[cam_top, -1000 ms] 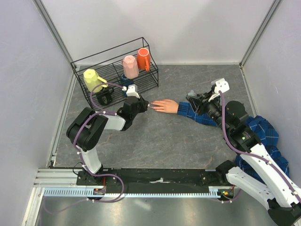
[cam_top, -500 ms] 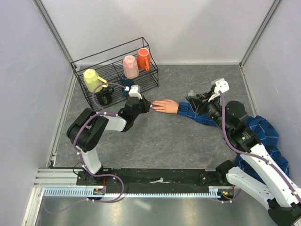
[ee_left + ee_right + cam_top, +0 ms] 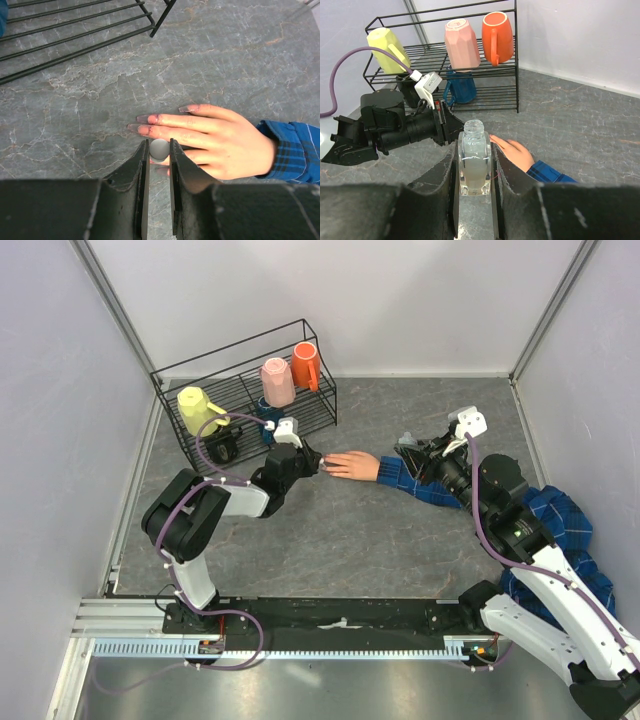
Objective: Paint the nails
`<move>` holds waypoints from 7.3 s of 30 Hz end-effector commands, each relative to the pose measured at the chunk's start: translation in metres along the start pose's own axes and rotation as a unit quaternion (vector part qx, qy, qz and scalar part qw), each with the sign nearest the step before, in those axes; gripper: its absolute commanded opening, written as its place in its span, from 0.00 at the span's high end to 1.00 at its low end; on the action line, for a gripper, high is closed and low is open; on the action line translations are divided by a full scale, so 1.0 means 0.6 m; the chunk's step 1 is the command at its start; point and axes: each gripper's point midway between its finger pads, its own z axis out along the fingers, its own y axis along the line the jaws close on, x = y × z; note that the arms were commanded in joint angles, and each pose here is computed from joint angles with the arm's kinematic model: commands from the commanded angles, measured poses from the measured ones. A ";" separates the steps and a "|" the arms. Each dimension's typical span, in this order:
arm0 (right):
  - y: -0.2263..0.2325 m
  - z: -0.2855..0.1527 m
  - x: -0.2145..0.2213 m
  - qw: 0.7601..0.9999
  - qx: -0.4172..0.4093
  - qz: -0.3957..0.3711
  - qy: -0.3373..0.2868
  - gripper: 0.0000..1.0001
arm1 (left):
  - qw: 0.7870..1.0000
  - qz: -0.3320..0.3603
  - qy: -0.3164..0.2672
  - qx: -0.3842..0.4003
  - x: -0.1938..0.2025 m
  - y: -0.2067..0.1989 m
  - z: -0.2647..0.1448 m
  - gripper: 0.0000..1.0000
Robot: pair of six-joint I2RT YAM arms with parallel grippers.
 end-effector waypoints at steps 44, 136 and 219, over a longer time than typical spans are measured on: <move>0.011 -0.002 -0.022 1.000 -0.015 0.003 -0.024 1.00 | 1.000 0.006 -0.008 -0.019 -0.012 0.003 0.022 0.98; 0.014 -0.001 -0.019 1.000 -0.022 0.002 -0.022 1.00 | 1.000 -0.010 -0.002 -0.008 -0.024 -0.001 0.024 0.98; 0.016 0.000 -0.015 1.000 -0.025 0.001 -0.018 1.00 | 1.000 0.002 -0.003 -0.018 -0.035 -0.003 0.013 0.98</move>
